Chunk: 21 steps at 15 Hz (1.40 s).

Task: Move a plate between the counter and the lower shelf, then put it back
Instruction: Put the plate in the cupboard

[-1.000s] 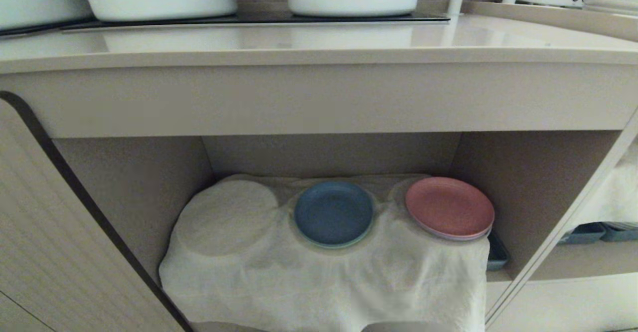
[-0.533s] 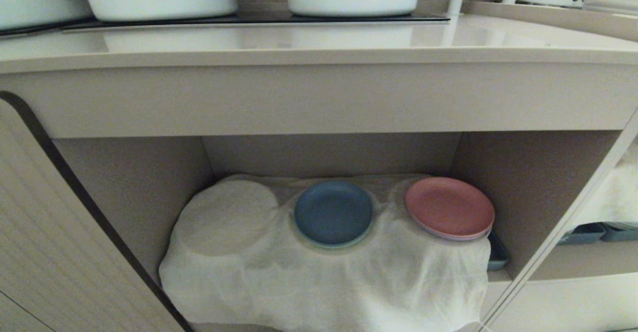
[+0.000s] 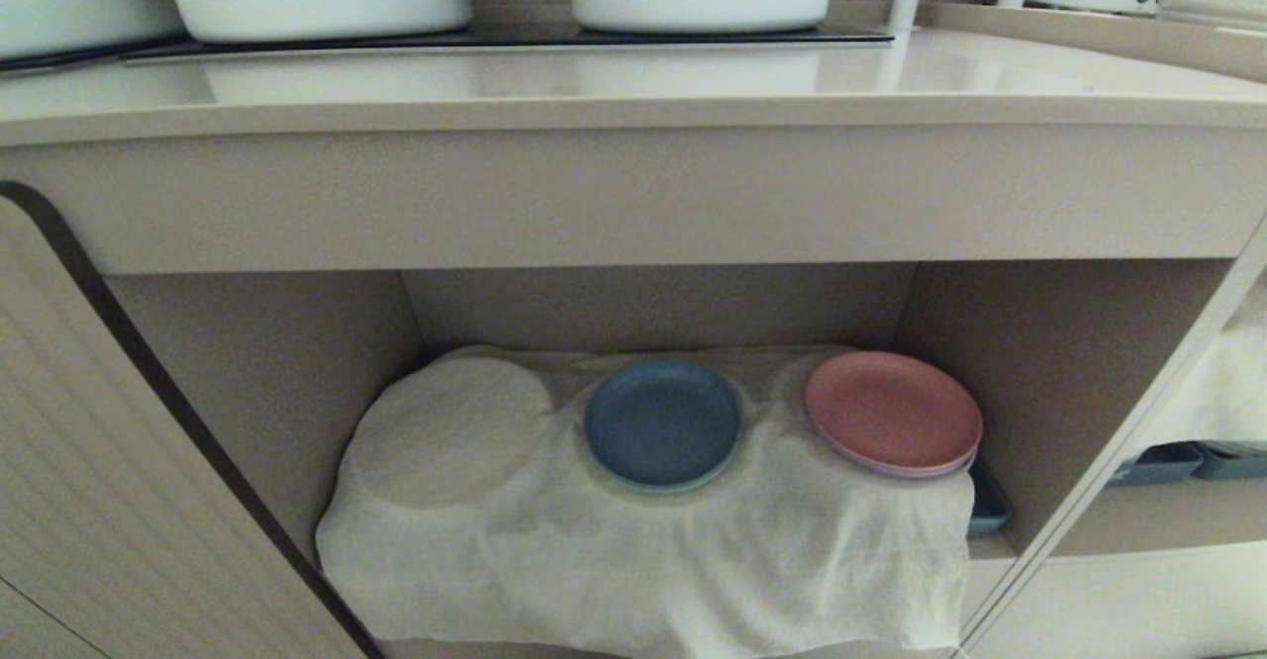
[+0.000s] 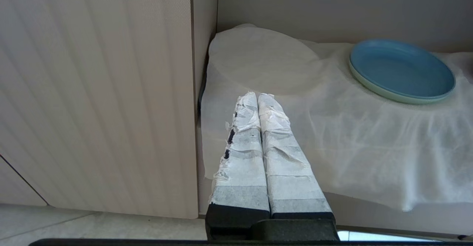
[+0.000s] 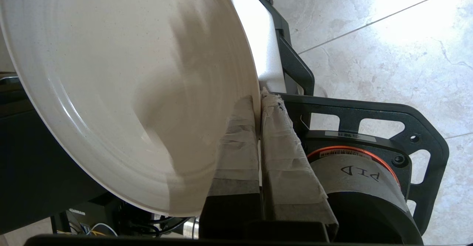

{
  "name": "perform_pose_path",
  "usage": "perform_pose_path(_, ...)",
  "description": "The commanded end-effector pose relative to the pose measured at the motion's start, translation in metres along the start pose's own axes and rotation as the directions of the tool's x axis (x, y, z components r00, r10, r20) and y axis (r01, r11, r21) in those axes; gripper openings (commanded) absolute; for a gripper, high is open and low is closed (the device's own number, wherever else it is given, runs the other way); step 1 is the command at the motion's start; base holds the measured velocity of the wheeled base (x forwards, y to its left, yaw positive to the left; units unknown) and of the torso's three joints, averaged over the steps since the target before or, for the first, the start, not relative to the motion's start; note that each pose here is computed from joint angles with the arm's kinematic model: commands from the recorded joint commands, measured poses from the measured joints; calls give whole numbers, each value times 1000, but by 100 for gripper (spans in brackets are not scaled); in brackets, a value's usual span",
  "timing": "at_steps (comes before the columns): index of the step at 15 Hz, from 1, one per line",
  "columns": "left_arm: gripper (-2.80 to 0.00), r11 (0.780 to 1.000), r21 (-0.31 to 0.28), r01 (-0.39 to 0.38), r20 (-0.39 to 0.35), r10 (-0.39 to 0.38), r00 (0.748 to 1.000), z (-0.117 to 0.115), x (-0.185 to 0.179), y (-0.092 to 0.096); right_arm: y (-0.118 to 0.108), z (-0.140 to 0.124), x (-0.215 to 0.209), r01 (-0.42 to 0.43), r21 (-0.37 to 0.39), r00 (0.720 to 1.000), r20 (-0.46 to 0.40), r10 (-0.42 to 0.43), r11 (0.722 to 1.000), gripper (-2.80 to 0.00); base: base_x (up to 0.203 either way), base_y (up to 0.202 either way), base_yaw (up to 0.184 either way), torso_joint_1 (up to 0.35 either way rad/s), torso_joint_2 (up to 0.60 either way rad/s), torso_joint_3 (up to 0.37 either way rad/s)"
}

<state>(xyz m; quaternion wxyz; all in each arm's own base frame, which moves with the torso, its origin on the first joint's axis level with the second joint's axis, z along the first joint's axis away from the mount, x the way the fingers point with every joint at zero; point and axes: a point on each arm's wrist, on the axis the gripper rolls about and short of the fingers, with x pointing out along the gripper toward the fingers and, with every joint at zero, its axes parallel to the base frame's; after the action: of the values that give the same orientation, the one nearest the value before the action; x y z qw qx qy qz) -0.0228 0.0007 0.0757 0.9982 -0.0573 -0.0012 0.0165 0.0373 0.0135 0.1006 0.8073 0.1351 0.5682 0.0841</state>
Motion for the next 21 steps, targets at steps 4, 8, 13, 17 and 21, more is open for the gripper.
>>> perform_pose_path(4,-280,1000,-2,-1,0,1,1000,0,0,0,0,0,0,-1,2,1000,-1,1,1000,-280,0,0,0,0,0,0)
perform_pose_path(8,-280,1000,-3,-1,0,1,1000,0,0,0,0,0,0,-1,2,1000,-1,1,1000,-280,4,94,1,-1,1,5)
perform_pose_path(13,-280,1000,-3,-1,0,1,1000,0,0,0,0,0,0,0,2,1000,-3,0,1000,-280,0,198,-1,4,3,3)
perform_pose_path(17,-280,1000,-3,-1,1,1,1000,0,0,0,0,0,0,-1,2,1000,-3,1,1000,-280,0,195,0,2,1,0)
perform_pose_path(21,-280,1000,-3,-1,0,1,1000,0,0,0,0,0,0,-2,2,1000,-2,2,1000,-280,0,197,-1,2,2,0)
